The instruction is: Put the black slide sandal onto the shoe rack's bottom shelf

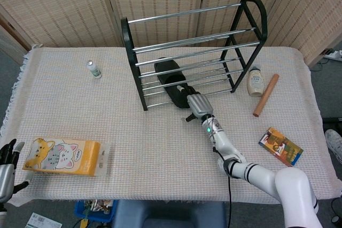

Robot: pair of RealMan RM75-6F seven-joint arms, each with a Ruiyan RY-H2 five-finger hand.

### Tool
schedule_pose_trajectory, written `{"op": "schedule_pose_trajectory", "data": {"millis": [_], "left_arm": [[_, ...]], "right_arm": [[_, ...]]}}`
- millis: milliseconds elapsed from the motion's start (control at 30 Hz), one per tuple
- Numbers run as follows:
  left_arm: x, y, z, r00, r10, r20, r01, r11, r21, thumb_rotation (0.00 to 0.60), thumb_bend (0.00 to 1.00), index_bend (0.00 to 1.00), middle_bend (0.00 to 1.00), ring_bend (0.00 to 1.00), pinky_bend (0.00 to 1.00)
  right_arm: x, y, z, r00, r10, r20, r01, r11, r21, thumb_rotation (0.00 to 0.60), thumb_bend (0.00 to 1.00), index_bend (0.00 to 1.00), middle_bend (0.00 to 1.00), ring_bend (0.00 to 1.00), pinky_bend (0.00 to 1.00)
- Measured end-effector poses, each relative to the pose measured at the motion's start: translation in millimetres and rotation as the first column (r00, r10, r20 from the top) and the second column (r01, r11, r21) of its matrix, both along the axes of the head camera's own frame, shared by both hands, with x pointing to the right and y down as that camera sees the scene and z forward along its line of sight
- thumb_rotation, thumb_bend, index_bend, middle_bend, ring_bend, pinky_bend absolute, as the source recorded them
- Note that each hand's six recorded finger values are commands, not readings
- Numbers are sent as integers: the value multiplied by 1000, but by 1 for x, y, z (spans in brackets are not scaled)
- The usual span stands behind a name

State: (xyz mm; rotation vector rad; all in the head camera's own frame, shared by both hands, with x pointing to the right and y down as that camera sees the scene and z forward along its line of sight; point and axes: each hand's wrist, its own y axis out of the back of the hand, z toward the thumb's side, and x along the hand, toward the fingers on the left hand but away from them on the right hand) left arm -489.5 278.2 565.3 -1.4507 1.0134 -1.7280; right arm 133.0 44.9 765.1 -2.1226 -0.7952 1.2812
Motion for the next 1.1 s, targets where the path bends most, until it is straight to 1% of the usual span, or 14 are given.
{"op": "schedule_pose_trajectory", "data": {"millis": [233,333,433,533,733,900,1100], "left_arm": [[1,-2,1,1000,6,-5,-6,1000,3,600,323,100,0,0,151],[5,-5,2,1000,18,-15,-18,1000,8,600,323,100,0,0,151],[9,-7,4,999,33,-23,-33,999,8,600,323,100,0,0,151],[12,-10,6,999,41,-31,-41,999,10,600,323,100,0,0,151],[20,-16,7,998,57,-41,-56,998,20,600,323,100,0,0,151],[29,-21,7,996,69,-56,-67,997,33,600,323,100,0,0,151],[41,-25,8,994,88,-71,-86,996,38,600,323,100,0,0,151]], "right_arm": [[13,1,-15,1000,-7,7,7,999,45,600,1,0,45,0,198],[25,4,-26,1000,-8,4,7,997,73,600,44,0,45,0,196],[43,10,-38,1000,-11,-15,12,995,98,600,78,0,45,0,188],[69,18,-54,998,-17,-62,25,991,129,600,92,0,45,0,183],[133,50,-91,988,17,-154,11,983,183,600,97,0,60,0,183],[194,83,-125,968,69,-240,-17,977,211,600,96,0,59,0,178],[238,120,-149,955,144,-261,-78,966,248,600,96,0,59,0,176]]}}
